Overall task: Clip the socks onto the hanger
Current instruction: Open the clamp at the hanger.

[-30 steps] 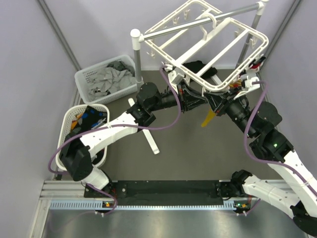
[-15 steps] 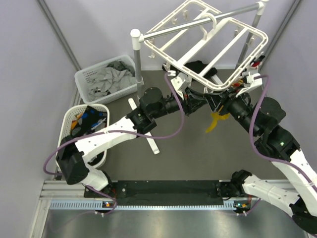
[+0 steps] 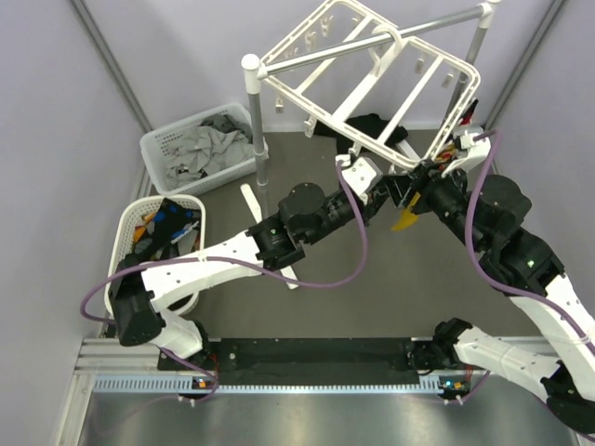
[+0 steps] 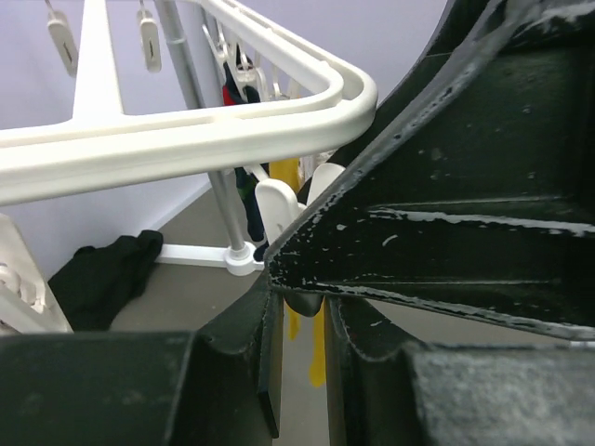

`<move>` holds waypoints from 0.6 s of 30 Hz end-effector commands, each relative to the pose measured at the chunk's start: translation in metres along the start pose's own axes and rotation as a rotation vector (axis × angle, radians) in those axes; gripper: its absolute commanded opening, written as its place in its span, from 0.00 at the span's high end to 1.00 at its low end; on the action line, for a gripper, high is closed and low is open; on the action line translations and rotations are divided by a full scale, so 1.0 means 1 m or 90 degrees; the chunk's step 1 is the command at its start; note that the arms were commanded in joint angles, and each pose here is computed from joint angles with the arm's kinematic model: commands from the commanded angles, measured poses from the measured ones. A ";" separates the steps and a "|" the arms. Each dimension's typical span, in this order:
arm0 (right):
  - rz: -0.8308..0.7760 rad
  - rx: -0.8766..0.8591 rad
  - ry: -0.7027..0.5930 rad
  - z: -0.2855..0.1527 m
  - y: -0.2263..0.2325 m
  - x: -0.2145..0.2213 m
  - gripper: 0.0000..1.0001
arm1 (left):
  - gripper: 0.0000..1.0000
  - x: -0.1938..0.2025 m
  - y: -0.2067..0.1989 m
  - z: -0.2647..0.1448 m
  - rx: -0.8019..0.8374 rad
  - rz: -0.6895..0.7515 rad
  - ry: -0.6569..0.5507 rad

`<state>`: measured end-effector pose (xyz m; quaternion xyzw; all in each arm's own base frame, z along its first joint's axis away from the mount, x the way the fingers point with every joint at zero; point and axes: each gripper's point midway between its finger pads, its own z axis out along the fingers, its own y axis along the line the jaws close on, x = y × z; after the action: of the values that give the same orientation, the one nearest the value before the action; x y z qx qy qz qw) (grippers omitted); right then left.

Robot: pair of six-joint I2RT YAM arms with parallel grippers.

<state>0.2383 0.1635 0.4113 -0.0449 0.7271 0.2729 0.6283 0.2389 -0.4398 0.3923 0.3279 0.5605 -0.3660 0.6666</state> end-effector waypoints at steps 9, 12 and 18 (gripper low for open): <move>0.062 0.001 -0.129 -0.009 0.009 -0.063 0.44 | 1.00 0.014 -0.017 0.008 -0.031 0.090 0.045; 0.069 -0.006 -0.133 -0.009 0.012 -0.067 0.44 | 1.00 0.020 -0.020 0.010 -0.033 0.094 0.055; 0.080 -0.001 -0.132 -0.009 0.011 -0.067 0.44 | 1.00 0.026 -0.023 0.012 -0.040 0.114 0.071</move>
<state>0.2425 0.1545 0.4189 0.0034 0.7232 0.2733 0.6342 0.2436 -0.4512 0.3867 0.3303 0.5704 -0.2810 0.6975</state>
